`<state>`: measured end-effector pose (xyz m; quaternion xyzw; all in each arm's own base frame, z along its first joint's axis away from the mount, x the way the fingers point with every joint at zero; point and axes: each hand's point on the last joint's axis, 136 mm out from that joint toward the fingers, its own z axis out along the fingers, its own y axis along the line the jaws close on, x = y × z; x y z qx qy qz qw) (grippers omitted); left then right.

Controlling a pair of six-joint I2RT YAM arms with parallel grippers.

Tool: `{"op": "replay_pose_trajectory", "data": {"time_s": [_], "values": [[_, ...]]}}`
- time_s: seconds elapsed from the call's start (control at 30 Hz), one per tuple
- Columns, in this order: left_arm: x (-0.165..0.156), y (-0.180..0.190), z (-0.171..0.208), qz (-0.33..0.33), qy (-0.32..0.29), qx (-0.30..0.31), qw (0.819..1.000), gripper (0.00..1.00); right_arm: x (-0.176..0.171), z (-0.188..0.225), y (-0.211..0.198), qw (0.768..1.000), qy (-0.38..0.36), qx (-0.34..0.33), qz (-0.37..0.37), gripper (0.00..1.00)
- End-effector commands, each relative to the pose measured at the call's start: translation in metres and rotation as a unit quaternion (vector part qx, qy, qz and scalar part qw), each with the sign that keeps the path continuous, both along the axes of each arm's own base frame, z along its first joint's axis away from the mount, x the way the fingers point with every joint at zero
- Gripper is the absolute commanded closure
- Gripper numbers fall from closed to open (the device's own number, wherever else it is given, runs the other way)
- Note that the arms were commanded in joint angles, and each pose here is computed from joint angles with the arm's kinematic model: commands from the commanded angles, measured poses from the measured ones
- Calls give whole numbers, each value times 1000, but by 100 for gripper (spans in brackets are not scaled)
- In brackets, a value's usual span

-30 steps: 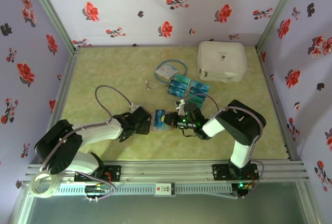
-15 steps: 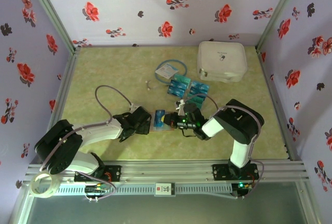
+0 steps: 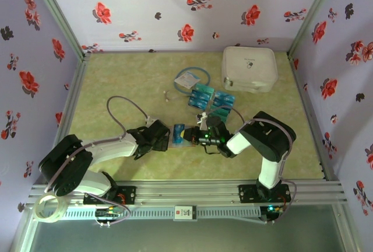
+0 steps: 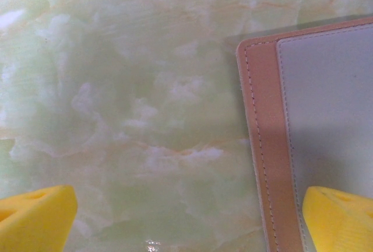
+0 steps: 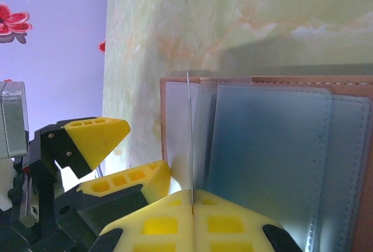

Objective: Put the credit cards into the card holder

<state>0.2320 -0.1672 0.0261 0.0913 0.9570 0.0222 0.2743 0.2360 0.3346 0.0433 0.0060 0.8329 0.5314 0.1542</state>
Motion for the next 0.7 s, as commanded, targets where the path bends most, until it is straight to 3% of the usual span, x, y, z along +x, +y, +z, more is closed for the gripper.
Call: {"op": "replay_pose_trajectory", "data": {"time_s": [0.0, 0.67], "values": [[-3, 8, -2, 8, -6, 15, 1000, 0, -6, -2, 1, 1000, 3, 6, 10, 100], [-2, 7, -1, 9, -7, 14, 1000, 0, -13, -11, -1, 1000, 14, 3, 16, 98]]}}
